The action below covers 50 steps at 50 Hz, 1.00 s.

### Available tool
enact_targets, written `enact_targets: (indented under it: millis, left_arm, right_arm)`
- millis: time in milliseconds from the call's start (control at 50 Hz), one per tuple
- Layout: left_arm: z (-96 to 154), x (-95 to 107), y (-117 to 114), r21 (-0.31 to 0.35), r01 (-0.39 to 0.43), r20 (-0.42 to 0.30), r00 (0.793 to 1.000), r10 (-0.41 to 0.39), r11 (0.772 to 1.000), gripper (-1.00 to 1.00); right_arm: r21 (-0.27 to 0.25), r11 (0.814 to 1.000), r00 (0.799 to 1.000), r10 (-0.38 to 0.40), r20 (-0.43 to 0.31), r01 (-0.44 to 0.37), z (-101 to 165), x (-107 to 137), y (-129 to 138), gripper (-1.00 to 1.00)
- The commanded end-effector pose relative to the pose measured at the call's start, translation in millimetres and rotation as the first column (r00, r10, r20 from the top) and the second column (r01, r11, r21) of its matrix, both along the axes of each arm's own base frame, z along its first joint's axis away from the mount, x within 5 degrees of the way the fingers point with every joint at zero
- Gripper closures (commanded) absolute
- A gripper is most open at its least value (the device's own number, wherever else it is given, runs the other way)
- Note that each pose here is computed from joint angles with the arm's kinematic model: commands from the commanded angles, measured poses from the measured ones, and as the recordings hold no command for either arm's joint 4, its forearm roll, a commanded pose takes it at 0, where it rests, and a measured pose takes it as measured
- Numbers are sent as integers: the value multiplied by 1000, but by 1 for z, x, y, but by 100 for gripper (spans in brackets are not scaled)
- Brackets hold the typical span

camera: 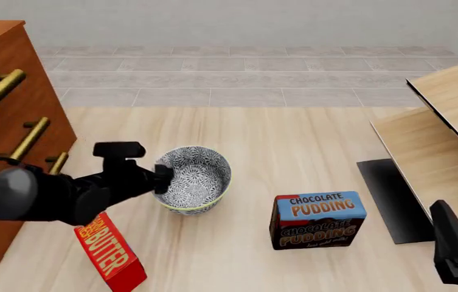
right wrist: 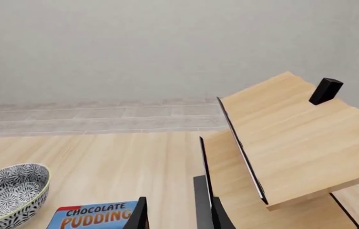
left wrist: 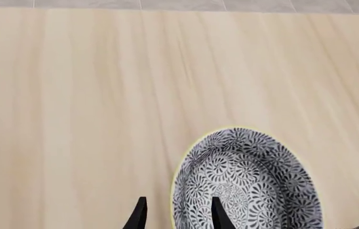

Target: Close the top drawer of the cabinet and put the bowl on top of it.

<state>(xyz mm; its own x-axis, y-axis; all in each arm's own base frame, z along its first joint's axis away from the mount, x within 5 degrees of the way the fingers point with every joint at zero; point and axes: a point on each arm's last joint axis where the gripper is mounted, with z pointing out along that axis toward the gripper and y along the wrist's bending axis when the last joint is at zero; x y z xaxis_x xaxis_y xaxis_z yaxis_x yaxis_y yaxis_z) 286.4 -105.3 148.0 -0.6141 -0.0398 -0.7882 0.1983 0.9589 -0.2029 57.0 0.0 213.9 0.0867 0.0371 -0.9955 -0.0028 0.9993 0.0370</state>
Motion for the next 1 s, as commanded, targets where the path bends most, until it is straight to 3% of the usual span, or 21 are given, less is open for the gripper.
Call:
enact_targets:
  millis: [20,560,580,1000]
  left_arm:
    - [-10,-1,-4,-7,3,-17,1000,-3,1000,-100]
    - [-24,0,-5,-11,0,-35,999,0,1000,-100]
    - [-24,-1,-6,-13,1,-35,999,-2,1000,100]
    - [-6,-8,-11,-48,10,0,1000,-10,999,100]
  right_arm:
    - [3,1000,1000,-3,1,3,0,0,0,-100]
    - [3,1000,1000,-4,1,4,0,0,0,-100]
    - [3,1000,1000,-4,1,4,0,0,0,-100]
    - [0,1000,1000,1,-1,-1,0,1,0,-100]
